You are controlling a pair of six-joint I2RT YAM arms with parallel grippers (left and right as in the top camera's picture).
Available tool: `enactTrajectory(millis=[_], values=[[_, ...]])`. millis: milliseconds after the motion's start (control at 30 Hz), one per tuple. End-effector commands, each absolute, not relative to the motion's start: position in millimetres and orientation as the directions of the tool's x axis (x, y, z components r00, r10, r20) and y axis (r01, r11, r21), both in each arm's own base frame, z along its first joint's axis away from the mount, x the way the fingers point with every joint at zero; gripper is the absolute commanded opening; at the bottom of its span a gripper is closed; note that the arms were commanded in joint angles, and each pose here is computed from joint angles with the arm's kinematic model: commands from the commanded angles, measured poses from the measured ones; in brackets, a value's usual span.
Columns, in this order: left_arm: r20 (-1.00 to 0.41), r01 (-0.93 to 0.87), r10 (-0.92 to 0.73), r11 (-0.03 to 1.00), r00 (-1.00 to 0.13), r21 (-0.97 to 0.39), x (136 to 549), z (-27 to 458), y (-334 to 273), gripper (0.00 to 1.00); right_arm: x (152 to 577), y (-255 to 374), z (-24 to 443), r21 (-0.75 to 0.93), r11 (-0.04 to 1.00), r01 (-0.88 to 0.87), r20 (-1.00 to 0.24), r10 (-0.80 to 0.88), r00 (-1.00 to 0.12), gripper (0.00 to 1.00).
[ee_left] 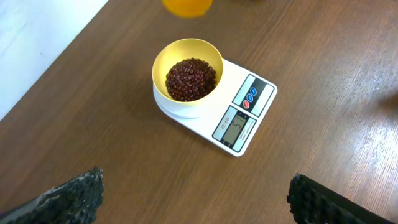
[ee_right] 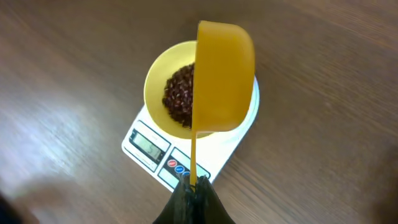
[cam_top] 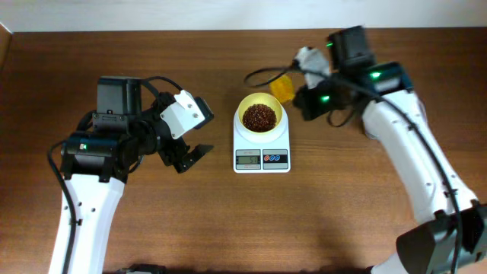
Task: Scoop item into bowl and weigh 50g on scale
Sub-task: 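Carry the filled scoop with the right gripper over the yellow bowl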
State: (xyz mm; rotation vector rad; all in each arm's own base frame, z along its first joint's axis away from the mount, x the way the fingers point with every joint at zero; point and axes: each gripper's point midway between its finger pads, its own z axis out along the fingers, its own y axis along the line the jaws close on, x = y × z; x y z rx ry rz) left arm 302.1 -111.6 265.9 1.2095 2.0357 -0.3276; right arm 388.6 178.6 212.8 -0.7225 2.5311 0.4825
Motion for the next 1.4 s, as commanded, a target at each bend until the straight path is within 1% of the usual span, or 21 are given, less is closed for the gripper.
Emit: enactTrajectory(millis=[0,67,133,267,633,1267,1367], values=[[-0.71,0.834,0.646,0.529,-0.279,0.154,302,273,-112,0.99,395,182,198,0.046,0.82,-0.571,-0.476,-0.484,-0.734,0.04],[-0.71,0.835,0.647,0.529,-0.279,0.154,302,273,-112,0.99,394,194,190,0.043,0.805,-0.592,-0.465,-0.509,-0.725,0.04],[-0.71,0.834,0.646,0.529,-0.279,0.154,302,273,-112,0.99,392,205,179,0.024,0.766,-0.643,-0.447,-0.567,-0.692,0.04],[-0.71,0.834,0.646,0.529,-0.279,0.154,302,273,-112,0.99,399,210,155,0.029,0.765,-0.643,-0.413,-0.577,-0.705,0.04],[-0.71,0.834,0.646,0.529,-0.279,0.154,302,273,-112,0.99,403,214,143,0.043,0.762,-0.646,-0.404,-0.578,-0.709,0.04],[-0.71,0.835,0.647,0.529,-0.279,0.154,302,273,-112,0.99,391,218,116,0.053,0.749,-0.66,-0.366,-0.6,-0.711,0.04],[-0.71,0.834,0.646,0.529,-0.279,0.154,302,273,-112,0.99,394,219,117,0.049,0.749,-0.66,-0.38,-0.598,-0.706,0.04]])
